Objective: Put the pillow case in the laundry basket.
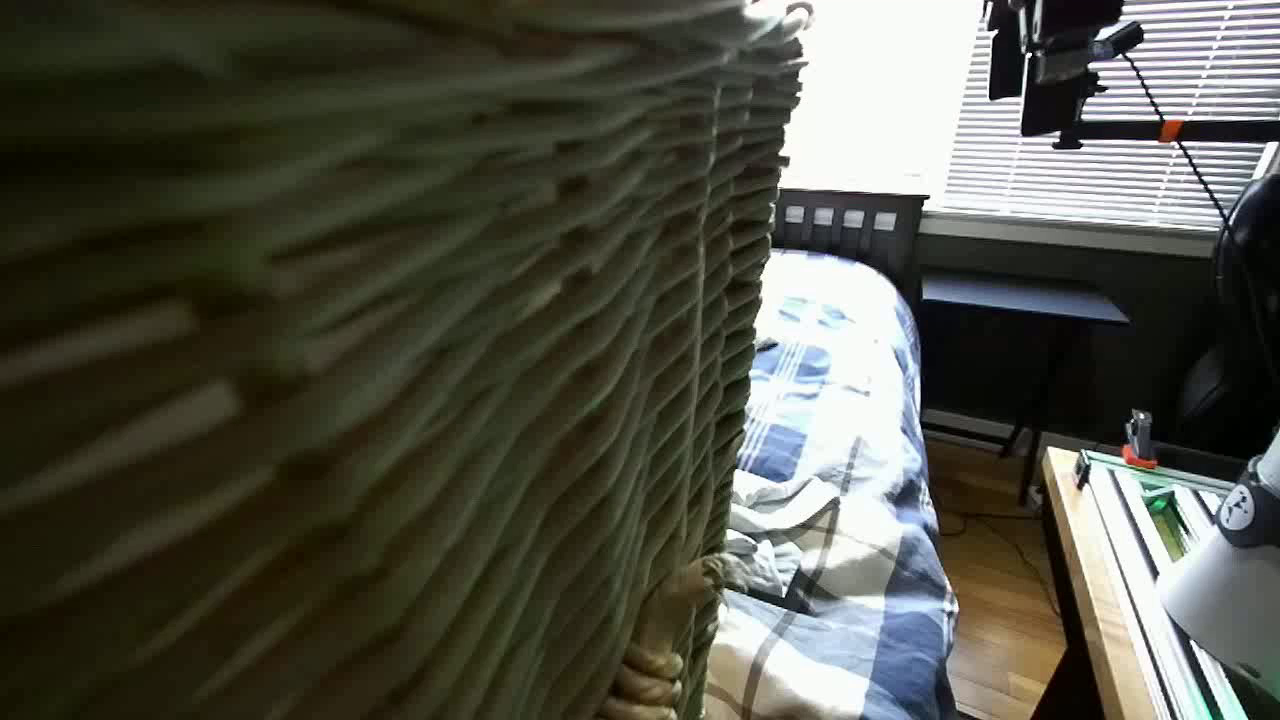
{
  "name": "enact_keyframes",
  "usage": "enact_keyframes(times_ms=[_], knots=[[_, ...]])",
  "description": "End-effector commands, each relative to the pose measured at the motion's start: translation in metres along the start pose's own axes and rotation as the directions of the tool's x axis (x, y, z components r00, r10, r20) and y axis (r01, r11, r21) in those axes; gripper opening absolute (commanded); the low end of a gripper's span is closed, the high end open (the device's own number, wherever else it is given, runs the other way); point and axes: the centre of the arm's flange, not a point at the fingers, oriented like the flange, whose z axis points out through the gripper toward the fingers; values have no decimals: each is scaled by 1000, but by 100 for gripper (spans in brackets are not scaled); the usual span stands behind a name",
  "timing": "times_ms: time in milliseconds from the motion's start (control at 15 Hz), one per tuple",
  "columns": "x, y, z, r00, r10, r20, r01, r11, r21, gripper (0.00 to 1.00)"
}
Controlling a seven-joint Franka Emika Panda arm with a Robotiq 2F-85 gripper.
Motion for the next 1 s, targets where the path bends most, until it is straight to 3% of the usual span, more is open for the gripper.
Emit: enact_keyframes(times_ms=[0,733,933], knots=[[0,0,0,1000,0,0,0,1000,0,100],[0,0,0,1000,0,0,0,1000,0,100],[23,-3,21,1000,-2,-20,3,999,42,100]])
